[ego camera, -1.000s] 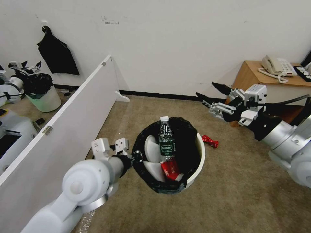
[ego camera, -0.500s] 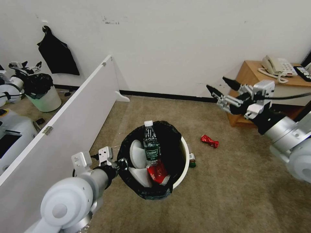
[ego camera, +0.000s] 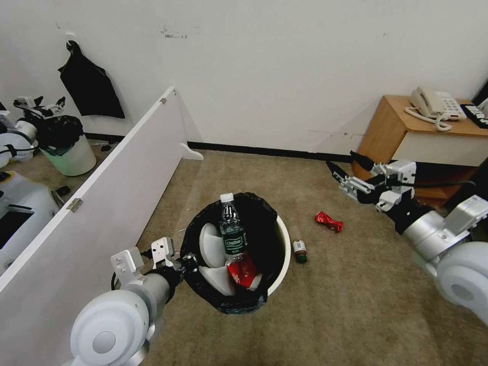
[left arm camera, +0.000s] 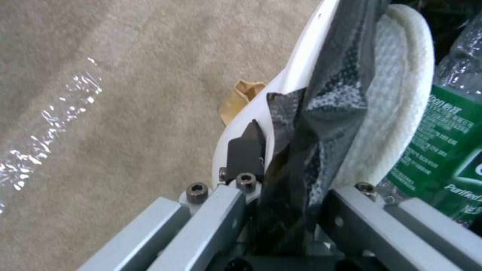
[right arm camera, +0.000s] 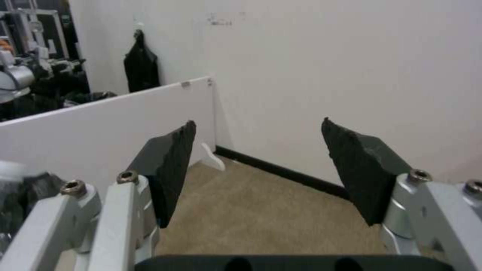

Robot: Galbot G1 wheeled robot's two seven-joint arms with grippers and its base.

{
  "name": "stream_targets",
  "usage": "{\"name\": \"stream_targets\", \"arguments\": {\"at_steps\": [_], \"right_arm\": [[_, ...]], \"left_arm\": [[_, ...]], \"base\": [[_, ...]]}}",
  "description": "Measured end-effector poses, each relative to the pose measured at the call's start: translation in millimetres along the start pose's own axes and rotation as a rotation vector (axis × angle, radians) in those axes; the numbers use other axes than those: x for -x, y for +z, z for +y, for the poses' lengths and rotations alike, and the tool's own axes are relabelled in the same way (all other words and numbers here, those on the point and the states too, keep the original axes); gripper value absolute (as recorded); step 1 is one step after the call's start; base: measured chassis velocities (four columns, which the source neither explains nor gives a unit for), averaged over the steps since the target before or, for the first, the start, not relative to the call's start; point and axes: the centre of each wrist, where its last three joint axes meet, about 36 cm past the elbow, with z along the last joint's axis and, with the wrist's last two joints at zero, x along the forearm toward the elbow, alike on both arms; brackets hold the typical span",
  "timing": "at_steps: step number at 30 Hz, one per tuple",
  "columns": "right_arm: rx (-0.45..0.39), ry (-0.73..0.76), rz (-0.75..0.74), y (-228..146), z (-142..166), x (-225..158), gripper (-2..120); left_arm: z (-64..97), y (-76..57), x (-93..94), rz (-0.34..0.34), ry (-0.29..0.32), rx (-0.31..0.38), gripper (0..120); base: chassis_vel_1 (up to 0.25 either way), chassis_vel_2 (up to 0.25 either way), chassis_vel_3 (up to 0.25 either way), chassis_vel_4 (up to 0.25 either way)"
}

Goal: Pick up the trash bin, then pick up the garbage from the floor and place it into the trash bin.

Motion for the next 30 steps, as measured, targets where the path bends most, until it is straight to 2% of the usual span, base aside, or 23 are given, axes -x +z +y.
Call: {"name": "stream_targets", "arguments": {"at_steps": [10,17,29,30], "right_arm": [[-0.003,0.061,0.022,34,12,-17,69],[-0.028,0.087,0.014,45,14,-23,80],[-0.029,0.093,0.002,44,11,-21,90],[-0.028,0.093,0.0,44,11,-21,94]], "left_arm": [[6.0,1.1,5.2,-0.035,-0.028,0.016,1],[8.2,0.2,7.0,-0.051,-0.028,0.028,1],[9.5,-1.4,7.0,-0.063,-0.021,0.042,1],[9.6,-2.2,6.9,-0.068,-0.021,0.045,1]], "base": [[0.0,0.0,0.0,0.0],[0.0,0.0,0.0,0.0],[0.0,0.0,0.0,0.0],[0.0,0.0,0.0,0.0]]}}
